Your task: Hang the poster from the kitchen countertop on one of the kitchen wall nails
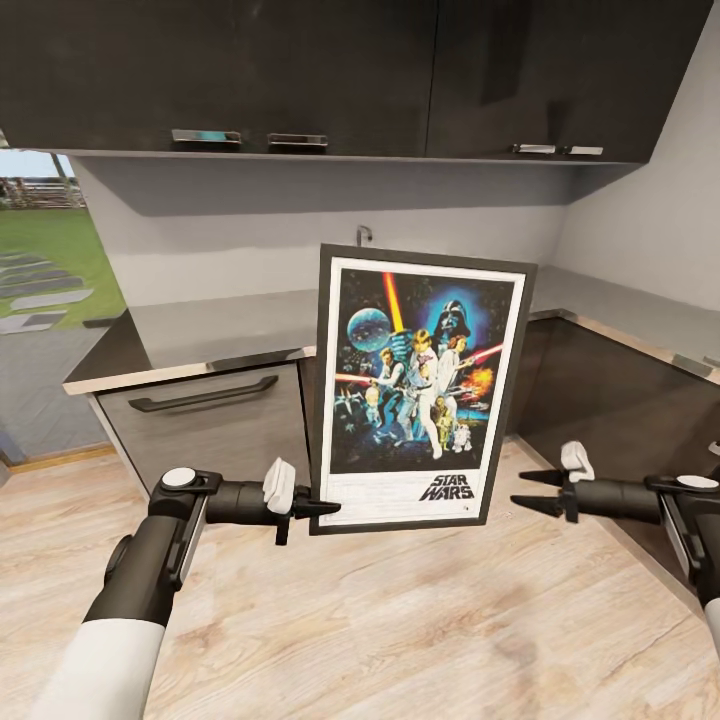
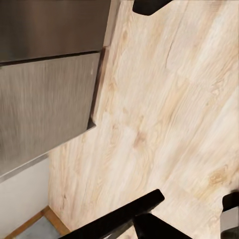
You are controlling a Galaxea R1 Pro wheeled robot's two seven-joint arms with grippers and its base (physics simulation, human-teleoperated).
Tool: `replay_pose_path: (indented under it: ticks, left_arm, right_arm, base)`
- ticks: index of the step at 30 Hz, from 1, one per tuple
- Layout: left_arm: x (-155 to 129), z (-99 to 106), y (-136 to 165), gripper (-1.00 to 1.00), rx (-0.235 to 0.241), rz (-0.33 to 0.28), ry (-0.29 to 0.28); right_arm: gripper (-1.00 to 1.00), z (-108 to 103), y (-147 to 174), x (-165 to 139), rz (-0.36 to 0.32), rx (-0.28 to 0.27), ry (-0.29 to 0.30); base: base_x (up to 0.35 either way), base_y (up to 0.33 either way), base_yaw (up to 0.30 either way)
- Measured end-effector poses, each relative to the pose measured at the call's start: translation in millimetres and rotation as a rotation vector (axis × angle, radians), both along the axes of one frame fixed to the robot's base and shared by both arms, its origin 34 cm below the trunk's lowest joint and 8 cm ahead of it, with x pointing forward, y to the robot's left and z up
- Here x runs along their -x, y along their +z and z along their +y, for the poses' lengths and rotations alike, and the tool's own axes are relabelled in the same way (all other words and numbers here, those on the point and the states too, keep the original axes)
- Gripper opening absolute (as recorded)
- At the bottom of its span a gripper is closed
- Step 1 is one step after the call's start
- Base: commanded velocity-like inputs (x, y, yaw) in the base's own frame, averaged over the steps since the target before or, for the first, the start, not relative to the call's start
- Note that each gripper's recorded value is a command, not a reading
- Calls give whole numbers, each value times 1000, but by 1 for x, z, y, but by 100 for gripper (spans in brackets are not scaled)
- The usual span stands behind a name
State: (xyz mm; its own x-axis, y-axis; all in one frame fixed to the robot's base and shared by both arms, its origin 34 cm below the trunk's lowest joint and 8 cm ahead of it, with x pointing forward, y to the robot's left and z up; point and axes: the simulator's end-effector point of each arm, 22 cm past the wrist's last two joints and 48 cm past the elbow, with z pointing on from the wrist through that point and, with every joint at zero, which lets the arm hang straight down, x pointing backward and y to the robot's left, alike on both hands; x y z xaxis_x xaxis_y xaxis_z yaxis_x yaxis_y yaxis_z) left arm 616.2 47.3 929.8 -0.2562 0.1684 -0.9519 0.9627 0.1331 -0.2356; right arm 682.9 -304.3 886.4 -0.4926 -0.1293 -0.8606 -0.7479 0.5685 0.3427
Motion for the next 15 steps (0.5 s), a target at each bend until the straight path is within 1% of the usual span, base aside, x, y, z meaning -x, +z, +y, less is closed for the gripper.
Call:
replay_pose_path:
  ticks: [4,15]
  left_arm:
    - [0,0,0,-100,1,0,0]
    - [12,-5,-10,-100,-7,17,-18]
  right_arm:
    - [100,3,4,2,-1,-12,23]
    - [100,6,5,4,0,-15,39]
  base:
    - [0,0,0]
    - [0,0,0]
